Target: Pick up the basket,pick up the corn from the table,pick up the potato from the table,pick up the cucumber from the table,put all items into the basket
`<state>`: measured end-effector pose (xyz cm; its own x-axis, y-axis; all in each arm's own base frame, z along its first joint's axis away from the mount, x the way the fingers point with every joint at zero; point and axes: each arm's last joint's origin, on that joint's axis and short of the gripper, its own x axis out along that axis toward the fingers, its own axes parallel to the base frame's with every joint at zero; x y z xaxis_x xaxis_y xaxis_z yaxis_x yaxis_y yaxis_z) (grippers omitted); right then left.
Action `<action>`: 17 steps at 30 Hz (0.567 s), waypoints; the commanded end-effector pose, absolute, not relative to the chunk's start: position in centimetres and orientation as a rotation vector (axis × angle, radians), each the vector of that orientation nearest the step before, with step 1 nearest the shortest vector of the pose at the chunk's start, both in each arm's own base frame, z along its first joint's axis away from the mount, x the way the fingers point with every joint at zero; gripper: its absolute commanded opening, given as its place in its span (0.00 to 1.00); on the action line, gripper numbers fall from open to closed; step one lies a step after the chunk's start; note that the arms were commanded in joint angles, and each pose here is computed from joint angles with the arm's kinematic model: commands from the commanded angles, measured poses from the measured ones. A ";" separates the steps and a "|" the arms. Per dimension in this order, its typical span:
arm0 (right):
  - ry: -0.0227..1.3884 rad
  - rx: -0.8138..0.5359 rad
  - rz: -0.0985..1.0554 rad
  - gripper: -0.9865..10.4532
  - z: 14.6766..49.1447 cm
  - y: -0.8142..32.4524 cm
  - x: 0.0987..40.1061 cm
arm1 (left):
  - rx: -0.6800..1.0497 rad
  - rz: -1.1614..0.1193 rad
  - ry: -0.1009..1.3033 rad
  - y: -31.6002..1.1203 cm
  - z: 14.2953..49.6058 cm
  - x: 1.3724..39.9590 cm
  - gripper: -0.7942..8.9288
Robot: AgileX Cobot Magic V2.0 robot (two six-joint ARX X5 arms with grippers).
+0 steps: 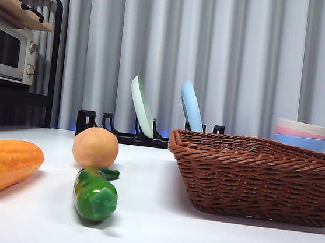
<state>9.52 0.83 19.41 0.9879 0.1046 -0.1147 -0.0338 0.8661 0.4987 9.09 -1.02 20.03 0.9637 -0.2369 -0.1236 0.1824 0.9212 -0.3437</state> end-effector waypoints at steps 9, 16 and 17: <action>0.193 0.335 0.111 0.08 25.6 1.1 12.1 | -0.181 -0.226 0.189 -1.1 26.4 11.4 0.08; 0.355 0.266 0.231 0.08 28.8 1.8 15.3 | -0.160 -0.310 0.328 -1.5 29.6 14.6 0.08; 0.401 0.243 0.256 0.08 29.1 1.9 15.8 | -0.167 -0.331 0.363 -1.6 29.9 15.1 0.08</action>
